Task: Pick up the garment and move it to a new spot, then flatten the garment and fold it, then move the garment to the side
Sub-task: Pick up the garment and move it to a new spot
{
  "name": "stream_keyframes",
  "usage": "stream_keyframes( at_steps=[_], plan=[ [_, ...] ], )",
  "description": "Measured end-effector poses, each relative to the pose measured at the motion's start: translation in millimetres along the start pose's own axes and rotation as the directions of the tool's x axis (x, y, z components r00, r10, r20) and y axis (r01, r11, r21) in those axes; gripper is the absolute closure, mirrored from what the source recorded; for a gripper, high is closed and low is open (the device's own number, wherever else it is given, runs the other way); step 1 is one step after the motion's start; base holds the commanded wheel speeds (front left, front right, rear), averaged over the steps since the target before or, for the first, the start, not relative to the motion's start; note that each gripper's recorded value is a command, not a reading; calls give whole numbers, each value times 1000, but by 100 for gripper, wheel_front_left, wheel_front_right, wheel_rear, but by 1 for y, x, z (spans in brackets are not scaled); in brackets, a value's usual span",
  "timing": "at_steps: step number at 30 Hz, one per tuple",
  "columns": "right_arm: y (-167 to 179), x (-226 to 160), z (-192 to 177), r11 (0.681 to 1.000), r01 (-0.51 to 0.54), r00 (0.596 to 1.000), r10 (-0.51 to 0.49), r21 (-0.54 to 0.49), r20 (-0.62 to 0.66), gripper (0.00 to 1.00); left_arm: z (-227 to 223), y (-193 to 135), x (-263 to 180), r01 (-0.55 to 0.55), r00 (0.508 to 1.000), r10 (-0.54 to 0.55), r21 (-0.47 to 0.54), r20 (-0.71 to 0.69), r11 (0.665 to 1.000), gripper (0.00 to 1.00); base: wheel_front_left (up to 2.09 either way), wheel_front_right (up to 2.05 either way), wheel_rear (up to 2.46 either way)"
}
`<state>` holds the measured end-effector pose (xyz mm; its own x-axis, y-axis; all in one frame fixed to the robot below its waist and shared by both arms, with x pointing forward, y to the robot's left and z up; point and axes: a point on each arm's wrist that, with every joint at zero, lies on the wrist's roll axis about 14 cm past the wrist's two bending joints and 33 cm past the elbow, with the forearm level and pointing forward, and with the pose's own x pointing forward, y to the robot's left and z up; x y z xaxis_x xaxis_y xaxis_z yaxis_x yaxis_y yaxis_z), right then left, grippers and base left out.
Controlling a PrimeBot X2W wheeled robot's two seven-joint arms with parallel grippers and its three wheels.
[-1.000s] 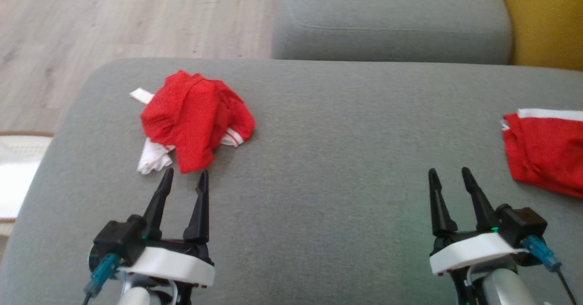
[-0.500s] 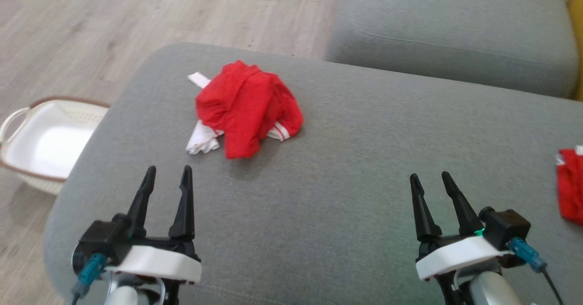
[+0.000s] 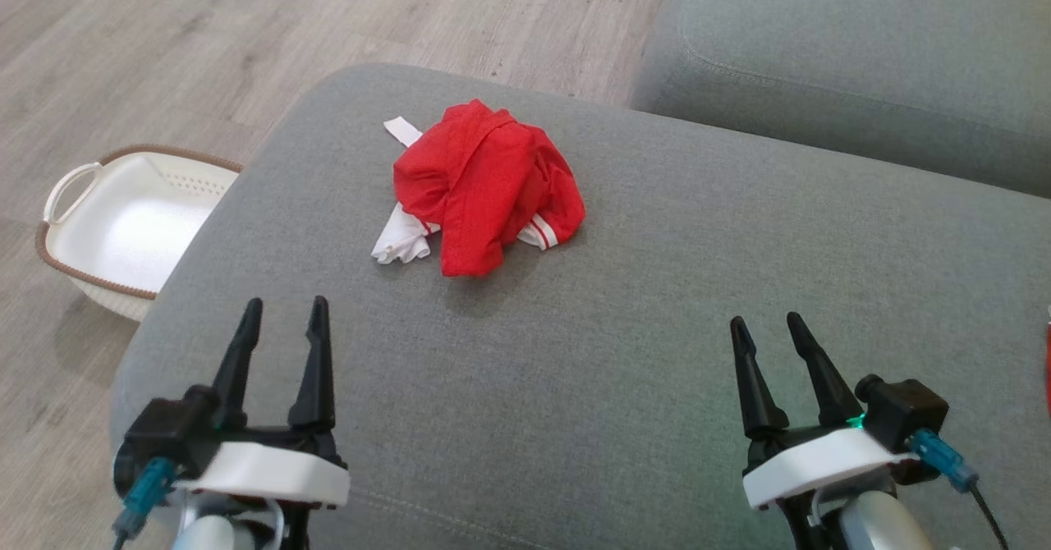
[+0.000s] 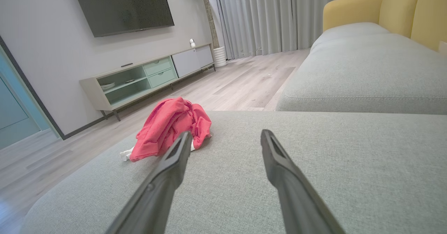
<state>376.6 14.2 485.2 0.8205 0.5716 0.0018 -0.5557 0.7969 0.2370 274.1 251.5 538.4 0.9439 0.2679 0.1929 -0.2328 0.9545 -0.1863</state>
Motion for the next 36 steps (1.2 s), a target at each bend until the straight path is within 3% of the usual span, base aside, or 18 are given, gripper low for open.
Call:
stream_keyframes(
  at_steps=[11,16,20,25,31,32,33,34,36],
  plan=[
    [-22,3,-15,999,49,998,-49,12,-35,0,-11,5,24,26,999,-24,71,-42,997,0,0,0,0],
    [-47,20,-6,996,94,996,-94,-7,2,0,-21,3,72,121,990,-108,160,-91,980,0,0,0,0],
    [-70,30,-2,990,138,990,-138,-20,13,0,-39,-10,117,236,961,-191,236,-198,943,0,0,0,0],
    [-98,31,-7,980,197,980,-197,-28,3,0,-73,-38,161,400,878,-294,240,-379,884,0,0,0,0],
    [-126,28,-9,965,258,966,-258,-37,3,0,-124,-57,187,503,737,-325,158,-593,850,0,0,0,0],
    [-126,28,-9,965,258,966,-258,-37,3,0,-124,-57,187,503,737,-325,158,-593,850,0,0,0,0],
    [-130,27,-9,963,267,964,-267,-37,3,0,-133,-59,188,512,709,-324,141,-626,847,0,0,0,0],
    [-137,24,-12,958,284,959,-284,-36,-2,0,-151,-62,189,535,648,-317,116,-693,837,0,0,0,0],
    [-144,20,-18,952,303,953,-303,-35,-20,0,-167,-62,188,554,591,-306,99,-746,827,0,0,0,0]
  ],
)
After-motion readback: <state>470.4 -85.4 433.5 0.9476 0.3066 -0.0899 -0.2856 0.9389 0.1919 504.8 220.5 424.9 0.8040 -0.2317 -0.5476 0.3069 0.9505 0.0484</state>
